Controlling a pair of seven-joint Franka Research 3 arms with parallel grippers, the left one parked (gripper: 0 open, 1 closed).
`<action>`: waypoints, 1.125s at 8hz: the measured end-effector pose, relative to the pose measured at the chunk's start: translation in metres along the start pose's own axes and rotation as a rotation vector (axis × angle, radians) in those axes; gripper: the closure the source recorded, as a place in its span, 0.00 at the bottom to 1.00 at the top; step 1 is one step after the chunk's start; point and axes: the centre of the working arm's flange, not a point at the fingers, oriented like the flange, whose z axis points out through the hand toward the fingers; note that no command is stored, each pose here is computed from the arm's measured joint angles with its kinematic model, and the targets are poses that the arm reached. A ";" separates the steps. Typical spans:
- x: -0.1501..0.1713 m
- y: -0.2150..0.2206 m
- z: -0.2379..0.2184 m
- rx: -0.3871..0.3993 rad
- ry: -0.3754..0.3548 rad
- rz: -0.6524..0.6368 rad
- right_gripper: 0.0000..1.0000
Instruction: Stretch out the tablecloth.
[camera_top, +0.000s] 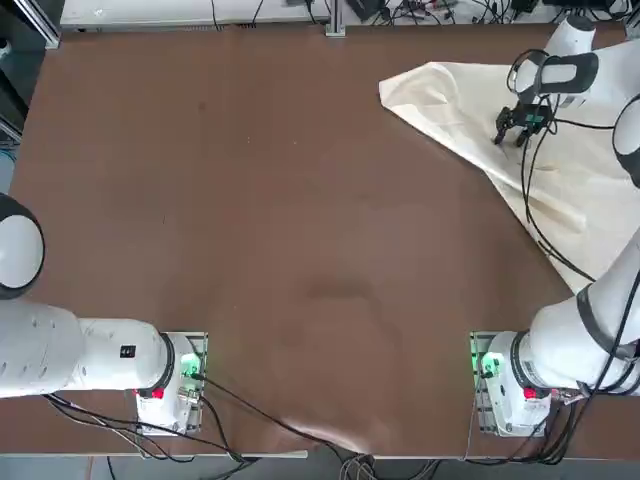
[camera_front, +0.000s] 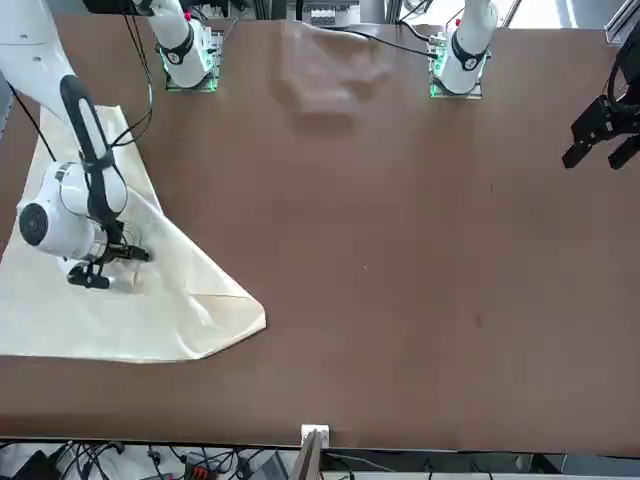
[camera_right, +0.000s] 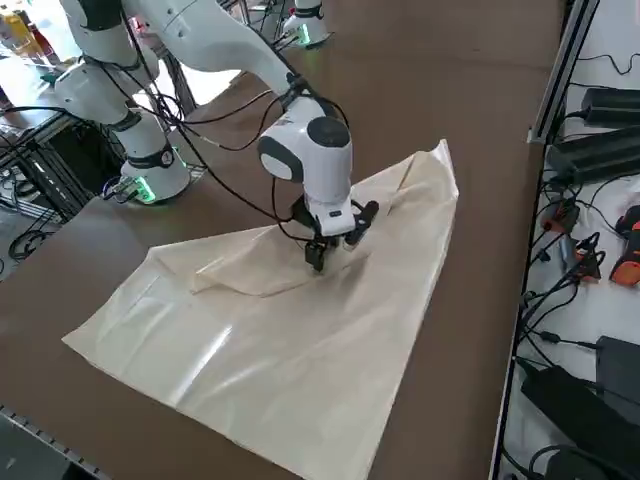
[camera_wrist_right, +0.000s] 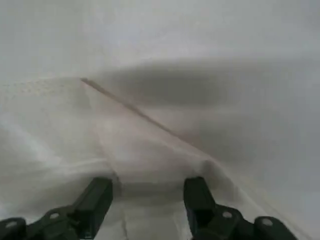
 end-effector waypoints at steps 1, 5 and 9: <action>0.000 0.003 0.000 0.000 0.000 0.004 0.14; 0.000 0.009 -0.001 -0.003 0.006 0.005 0.33; 0.002 0.010 -0.007 -0.005 0.018 0.002 0.68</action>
